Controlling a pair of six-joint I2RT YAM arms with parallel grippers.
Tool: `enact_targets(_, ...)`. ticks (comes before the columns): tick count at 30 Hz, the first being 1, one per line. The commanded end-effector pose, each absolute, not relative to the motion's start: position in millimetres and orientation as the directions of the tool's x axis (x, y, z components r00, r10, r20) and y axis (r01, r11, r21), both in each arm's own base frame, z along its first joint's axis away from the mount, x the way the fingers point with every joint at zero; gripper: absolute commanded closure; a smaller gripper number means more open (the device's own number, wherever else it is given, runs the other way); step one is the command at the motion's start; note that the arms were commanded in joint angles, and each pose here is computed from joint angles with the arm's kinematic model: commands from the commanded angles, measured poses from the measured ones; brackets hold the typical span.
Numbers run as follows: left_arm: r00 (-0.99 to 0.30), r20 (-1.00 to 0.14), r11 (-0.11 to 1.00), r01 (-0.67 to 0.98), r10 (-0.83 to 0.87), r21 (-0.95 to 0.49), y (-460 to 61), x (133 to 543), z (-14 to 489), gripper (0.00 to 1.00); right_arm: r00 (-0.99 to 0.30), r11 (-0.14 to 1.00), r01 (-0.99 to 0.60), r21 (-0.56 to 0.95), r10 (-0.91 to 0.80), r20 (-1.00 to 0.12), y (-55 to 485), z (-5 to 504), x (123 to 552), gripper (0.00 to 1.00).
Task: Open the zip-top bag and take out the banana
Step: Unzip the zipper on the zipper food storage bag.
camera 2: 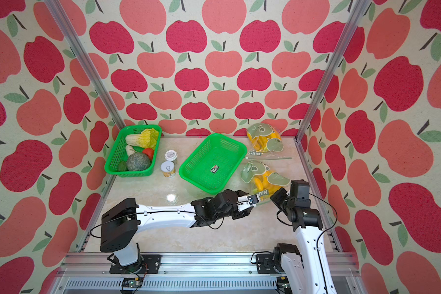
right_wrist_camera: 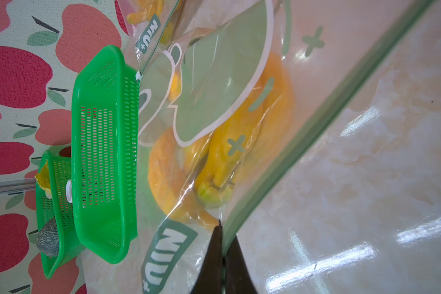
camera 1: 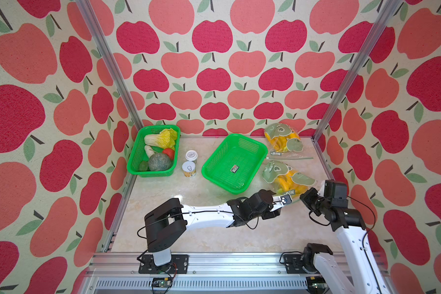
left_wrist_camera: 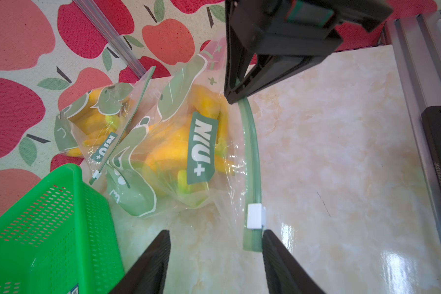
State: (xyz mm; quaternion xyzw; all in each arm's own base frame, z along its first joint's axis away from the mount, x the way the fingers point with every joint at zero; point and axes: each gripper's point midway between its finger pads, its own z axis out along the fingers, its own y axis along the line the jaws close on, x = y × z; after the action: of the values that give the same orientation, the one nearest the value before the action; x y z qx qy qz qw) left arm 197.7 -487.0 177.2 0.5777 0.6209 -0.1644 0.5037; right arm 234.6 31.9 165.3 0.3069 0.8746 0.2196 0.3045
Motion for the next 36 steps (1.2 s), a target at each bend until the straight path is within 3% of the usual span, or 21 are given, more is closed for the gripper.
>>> enact_targets(1,0.256,-0.808,0.216,0.881,0.530,0.421,-502,191,187,0.39,-0.617,0.736,0.380,0.560,0.653,-0.440,27,182,236,0.97)
enact_targets(9,0.275,-0.791,0.192,0.878,0.546,0.438,-512,191,179,0.47,-0.620,0.739,0.363,0.568,0.647,-0.444,28,195,244,0.97)
enact_targets(14,0.271,-0.789,0.211,0.870,0.551,0.446,-515,199,178,0.58,-0.626,0.739,0.357,0.571,0.643,-0.441,29,196,245,0.97)
enact_targets(20,0.261,-0.782,0.196,0.879,0.566,0.435,-519,200,175,0.78,-0.631,0.746,0.366,0.556,0.638,-0.441,27,193,245,0.97)
enact_targets(36,0.229,-0.794,0.185,0.901,0.563,0.392,-517,193,172,0.80,-0.618,0.712,0.379,0.591,0.670,-0.412,16,197,253,0.98)
